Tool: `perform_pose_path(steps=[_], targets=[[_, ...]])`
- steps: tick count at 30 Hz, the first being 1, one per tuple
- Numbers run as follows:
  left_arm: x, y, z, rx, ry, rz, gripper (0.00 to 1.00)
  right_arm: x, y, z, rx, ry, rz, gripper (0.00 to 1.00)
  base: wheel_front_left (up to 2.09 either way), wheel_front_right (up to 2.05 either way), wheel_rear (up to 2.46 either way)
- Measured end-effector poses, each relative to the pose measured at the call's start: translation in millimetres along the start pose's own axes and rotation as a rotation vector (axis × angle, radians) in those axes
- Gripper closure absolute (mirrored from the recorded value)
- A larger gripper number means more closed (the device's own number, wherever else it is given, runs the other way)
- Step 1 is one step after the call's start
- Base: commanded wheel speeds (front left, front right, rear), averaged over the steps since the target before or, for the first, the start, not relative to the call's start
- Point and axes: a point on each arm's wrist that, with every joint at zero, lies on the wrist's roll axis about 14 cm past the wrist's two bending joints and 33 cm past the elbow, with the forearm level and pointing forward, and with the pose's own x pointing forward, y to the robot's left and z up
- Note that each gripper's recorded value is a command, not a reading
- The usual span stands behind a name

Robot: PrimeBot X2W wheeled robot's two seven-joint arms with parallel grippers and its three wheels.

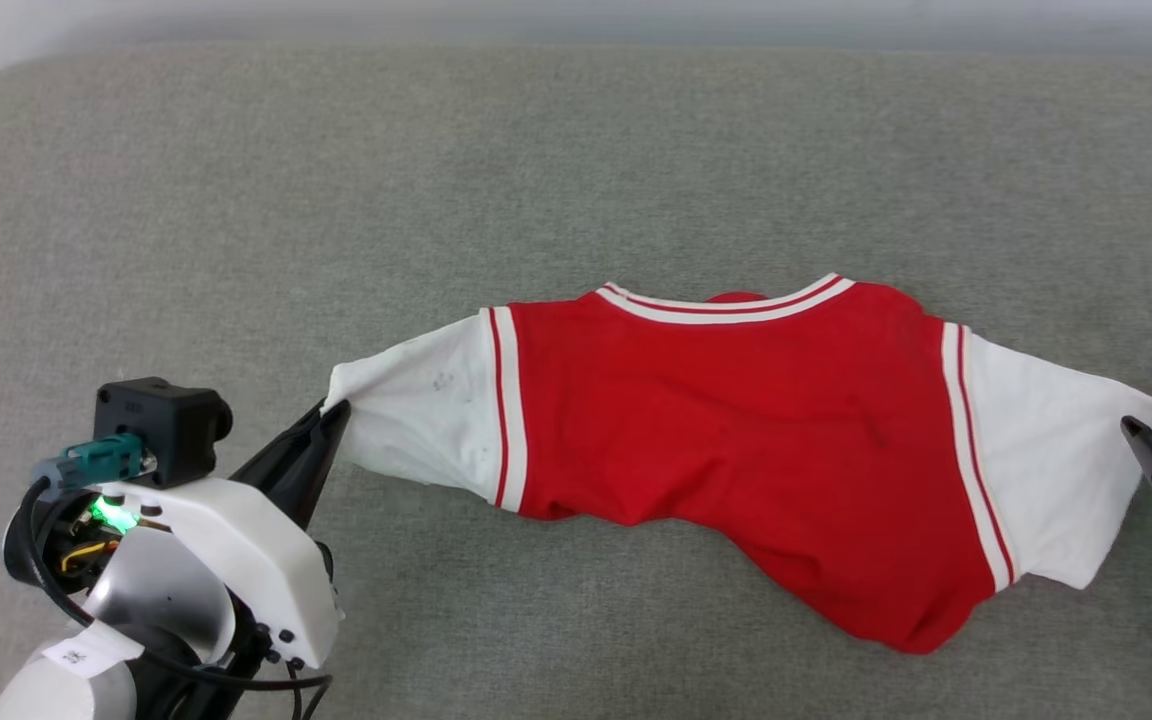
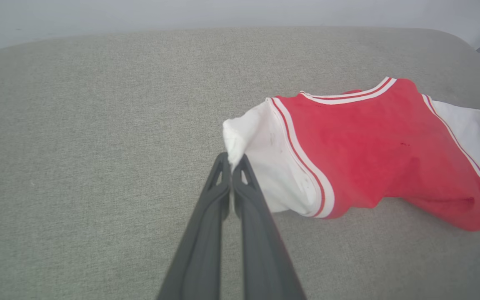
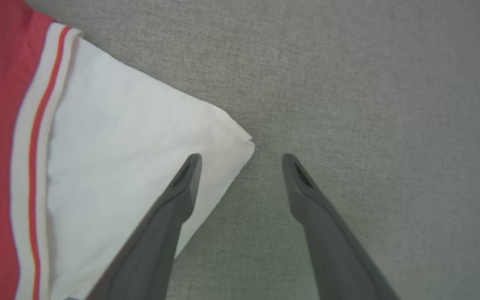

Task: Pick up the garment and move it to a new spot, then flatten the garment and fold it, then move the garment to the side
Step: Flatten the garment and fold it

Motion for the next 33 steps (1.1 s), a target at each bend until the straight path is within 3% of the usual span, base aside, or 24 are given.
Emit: perform_pose_path(steps=[13, 14, 15, 16, 26, 33], targets=[[0, -3, -10, -0.029, 0.029, 0.001, 1.00, 45, 13, -23, -0.082, 0.162, 0.023, 0.00, 0.00, 0.00, 0.00], [0, -3, -11, -0.031, 0.029, 0.001, 1.00, 46, 15, -26, -0.078, 0.173, 0.030, 0.61, 0.00, 0.00, 0.00], [0, -2, -11, -0.031, 0.031, 0.004, 1.00, 46, 16, -27, -0.076, 0.179, 0.036, 0.96, 0.00, 0.00, 0.00], [0, -1, -12, -0.031, 0.032, 0.007, 1.00, 47, 16, -27, -0.078, 0.179, 0.038, 1.00, 0.00, 0.00, 0.00], [-6, 3, -2, -0.036, -0.017, 0.027, 1.00, 31, 7, -1, -0.080, 0.027, 0.019, 1.00, 0.00, 0.00, 0.00], [-24, 5, 27, -0.022, -0.136, 0.050, 1.00, -12, -18, 49, -0.092, -0.184, -0.043, 1.00, 0.00, 0.00, 0.00]])
